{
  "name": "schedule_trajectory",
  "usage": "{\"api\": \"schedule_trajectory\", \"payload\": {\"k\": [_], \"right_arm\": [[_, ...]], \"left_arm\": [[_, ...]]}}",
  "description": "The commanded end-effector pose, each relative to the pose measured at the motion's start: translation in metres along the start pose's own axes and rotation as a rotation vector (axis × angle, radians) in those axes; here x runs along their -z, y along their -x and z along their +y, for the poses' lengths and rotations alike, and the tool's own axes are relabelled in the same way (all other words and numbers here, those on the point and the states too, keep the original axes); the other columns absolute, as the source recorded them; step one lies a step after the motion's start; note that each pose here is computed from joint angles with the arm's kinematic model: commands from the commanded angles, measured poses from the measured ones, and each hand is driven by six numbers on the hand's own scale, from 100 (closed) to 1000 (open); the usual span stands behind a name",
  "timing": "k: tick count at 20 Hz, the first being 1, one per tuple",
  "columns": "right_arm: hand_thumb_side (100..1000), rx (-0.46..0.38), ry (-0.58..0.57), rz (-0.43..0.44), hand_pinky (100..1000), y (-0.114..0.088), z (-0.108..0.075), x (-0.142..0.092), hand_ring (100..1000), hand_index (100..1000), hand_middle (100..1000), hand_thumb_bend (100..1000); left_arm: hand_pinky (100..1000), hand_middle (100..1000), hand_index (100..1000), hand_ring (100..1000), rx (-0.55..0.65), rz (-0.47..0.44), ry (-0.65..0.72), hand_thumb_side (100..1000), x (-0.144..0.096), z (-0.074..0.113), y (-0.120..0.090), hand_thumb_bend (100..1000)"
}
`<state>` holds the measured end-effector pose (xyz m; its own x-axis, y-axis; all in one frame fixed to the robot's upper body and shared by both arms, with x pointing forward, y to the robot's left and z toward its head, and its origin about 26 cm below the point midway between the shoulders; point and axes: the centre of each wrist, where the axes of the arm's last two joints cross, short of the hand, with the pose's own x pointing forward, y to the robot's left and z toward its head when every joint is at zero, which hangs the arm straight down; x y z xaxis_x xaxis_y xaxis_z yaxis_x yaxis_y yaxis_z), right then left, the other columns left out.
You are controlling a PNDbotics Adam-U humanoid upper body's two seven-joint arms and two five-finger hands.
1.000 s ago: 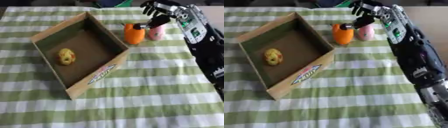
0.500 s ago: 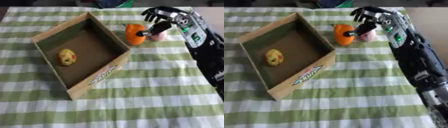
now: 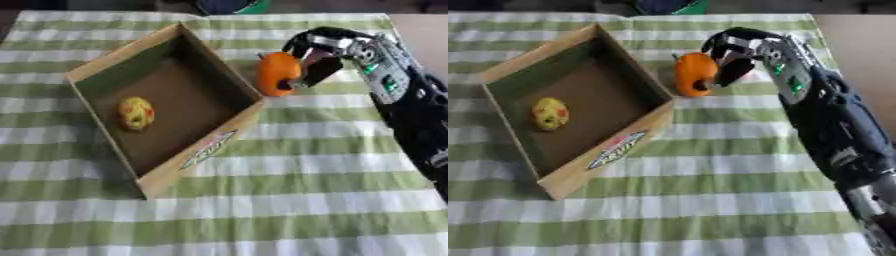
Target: Pick up objects on the table and place them in the box.
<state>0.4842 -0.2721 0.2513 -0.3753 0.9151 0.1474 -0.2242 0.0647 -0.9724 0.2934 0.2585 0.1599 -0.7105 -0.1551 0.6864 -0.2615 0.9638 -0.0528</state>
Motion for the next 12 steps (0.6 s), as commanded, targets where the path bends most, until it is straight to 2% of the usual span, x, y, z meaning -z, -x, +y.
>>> {"api": "schedule_trajectory", "payload": {"k": [1,6,7,11,12], "right_arm": [[447,-0.039,0.008,0.023,743,0.004,-0.004,-0.002,797,828,615,488],[484,-0.018,0.063,0.025,708,0.003,-0.003,0.000,716,689,471,303],[479,-0.009,0.078,0.019,703,0.002,-0.004,-0.001,705,679,460,281],[424,0.016,0.113,-0.021,685,-0.006,-0.012,-0.004,650,648,406,102],[404,0.023,0.113,-0.030,680,-0.008,-0.014,-0.005,642,642,397,100]], "left_arm": [[572,688,778,706,0.004,-0.026,-0.002,986,0.005,0.001,-0.006,100],[572,689,778,706,0.004,-0.023,-0.001,985,0.005,0.001,-0.006,100],[572,689,778,706,0.005,-0.023,-0.001,985,0.005,0.001,-0.006,100],[572,691,778,707,0.006,-0.021,0.002,987,0.004,0.001,-0.006,100],[572,691,778,707,0.007,-0.020,0.003,987,0.004,0.001,-0.006,100]]}}
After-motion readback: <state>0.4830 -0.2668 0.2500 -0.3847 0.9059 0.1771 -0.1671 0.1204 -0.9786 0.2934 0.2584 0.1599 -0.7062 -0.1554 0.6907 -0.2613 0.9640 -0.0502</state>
